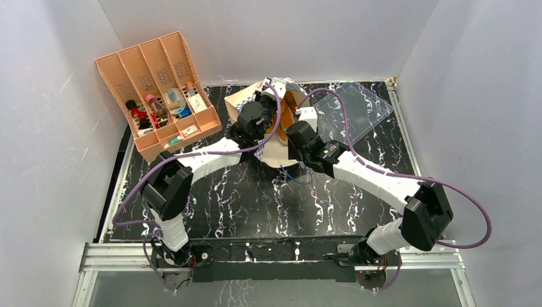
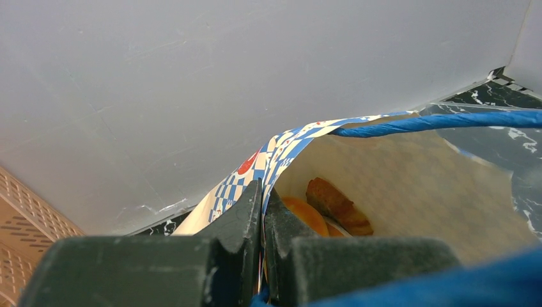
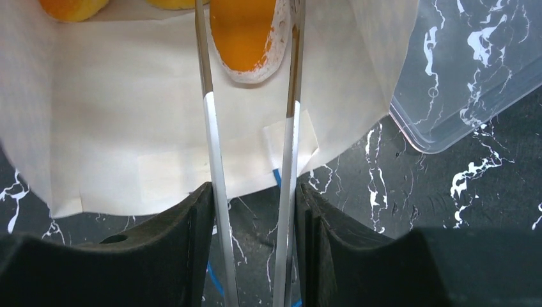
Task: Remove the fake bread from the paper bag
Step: Take out the fake bread from the paper bag.
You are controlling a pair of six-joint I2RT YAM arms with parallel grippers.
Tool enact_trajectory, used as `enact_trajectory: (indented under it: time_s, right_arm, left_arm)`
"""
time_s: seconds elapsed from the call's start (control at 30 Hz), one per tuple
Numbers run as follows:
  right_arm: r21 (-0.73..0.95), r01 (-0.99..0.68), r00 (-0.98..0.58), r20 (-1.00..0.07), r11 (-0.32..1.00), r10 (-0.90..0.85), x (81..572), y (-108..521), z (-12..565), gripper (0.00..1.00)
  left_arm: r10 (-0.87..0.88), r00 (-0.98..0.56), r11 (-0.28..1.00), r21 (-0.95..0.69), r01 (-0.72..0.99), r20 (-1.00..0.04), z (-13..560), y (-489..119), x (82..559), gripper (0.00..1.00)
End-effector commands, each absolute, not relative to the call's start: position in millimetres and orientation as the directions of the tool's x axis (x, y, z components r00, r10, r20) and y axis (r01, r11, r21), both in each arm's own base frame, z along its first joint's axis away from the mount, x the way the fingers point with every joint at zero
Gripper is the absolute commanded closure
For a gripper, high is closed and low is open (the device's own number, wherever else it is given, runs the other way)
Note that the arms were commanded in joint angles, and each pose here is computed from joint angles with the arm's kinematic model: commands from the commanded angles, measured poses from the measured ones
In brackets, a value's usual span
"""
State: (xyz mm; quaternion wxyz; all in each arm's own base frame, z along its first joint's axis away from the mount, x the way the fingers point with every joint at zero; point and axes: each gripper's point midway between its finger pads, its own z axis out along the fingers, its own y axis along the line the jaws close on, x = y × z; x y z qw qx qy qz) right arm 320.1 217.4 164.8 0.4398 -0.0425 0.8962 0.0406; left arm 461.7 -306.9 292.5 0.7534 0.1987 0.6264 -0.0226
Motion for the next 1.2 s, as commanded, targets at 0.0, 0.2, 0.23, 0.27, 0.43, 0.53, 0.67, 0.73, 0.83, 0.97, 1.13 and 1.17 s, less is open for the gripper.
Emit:
enact_trajectory:
  time_s: [0.0,0.2,0.23,0.27,0.43,0.53,0.67,0.73,0.83,0.97,1.13,1.17]
  right_arm:
    - [0.083,-0.105,-0.563,-0.826,0.991,0.010,316.3,219.7,188.3,1.00]
    - [0.041,-0.097,-0.592,-0.806,0.994,-0.025,315.8,218.2,165.5,1.00]
    - [0.034,-0.097,-0.600,-0.799,0.995,-0.031,315.4,218.4,159.9,1.00]
    - [0.032,-0.098,-0.608,-0.793,0.995,-0.034,314.7,219.7,155.7,0.99]
    - [0.013,-0.120,-0.617,-0.784,0.993,-0.064,306.5,229.7,135.6,0.96]
    - [0.000,-0.126,-0.612,-0.787,0.992,-0.078,301.8,235.8,124.8,0.95]
    - [-0.046,-0.118,-0.602,-0.791,0.992,-0.108,298.8,237.7,110.3,0.93]
    - [-0.077,-0.102,-0.601,-0.790,0.992,-0.123,299.3,234.8,102.3,0.92]
    - [-0.112,-0.082,-0.610,-0.780,0.990,-0.139,299.9,231.5,87.9,0.89]
    - [-0.156,-0.049,-0.622,-0.768,0.987,-0.152,300.1,225.8,67.3,0.79]
    - [-0.174,-0.016,-0.621,-0.770,0.985,-0.147,301.9,222.5,50.1,0.72]
    - [-0.172,-0.010,-0.619,-0.773,0.985,-0.141,302.7,222.3,48.6,0.71]
  left_arm:
    - [0.176,0.275,0.938,0.245,0.243,-0.945,326.6,-307.9,465.1,1.00]
    - [0.169,0.272,0.939,0.239,0.248,-0.947,328.4,-311.1,462.4,1.00]
    - [0.168,0.272,0.940,0.237,0.247,-0.948,328.9,-310.6,461.8,1.00]
    - [0.166,0.271,0.941,0.234,0.245,-0.948,329.3,-310.1,461.2,1.00]
    - [0.161,0.262,0.945,0.225,0.238,-0.951,329.5,-310.6,459.8,1.00]
    - [0.163,0.250,0.944,0.224,0.241,-0.955,324.5,-313.5,459.2,1.00]
    - [0.162,0.238,0.945,0.220,0.242,-0.958,319.5,-319.1,456.8,1.00]
    - [0.164,0.238,0.943,0.223,0.246,-0.957,317.5,-322.0,454.4,1.00]
    - [0.162,0.236,0.947,0.218,0.237,-0.958,316.7,-322.4,450.8,1.00]
    - [0.152,0.228,0.951,0.205,0.230,-0.962,314.2,-322.6,444.5,1.00]
    - [0.146,0.218,0.952,0.197,0.236,-0.965,304.3,-323.9,437.8,1.00]
    - [0.143,0.217,0.952,0.195,0.237,-0.966,302.2,-323.7,436.7,1.00]
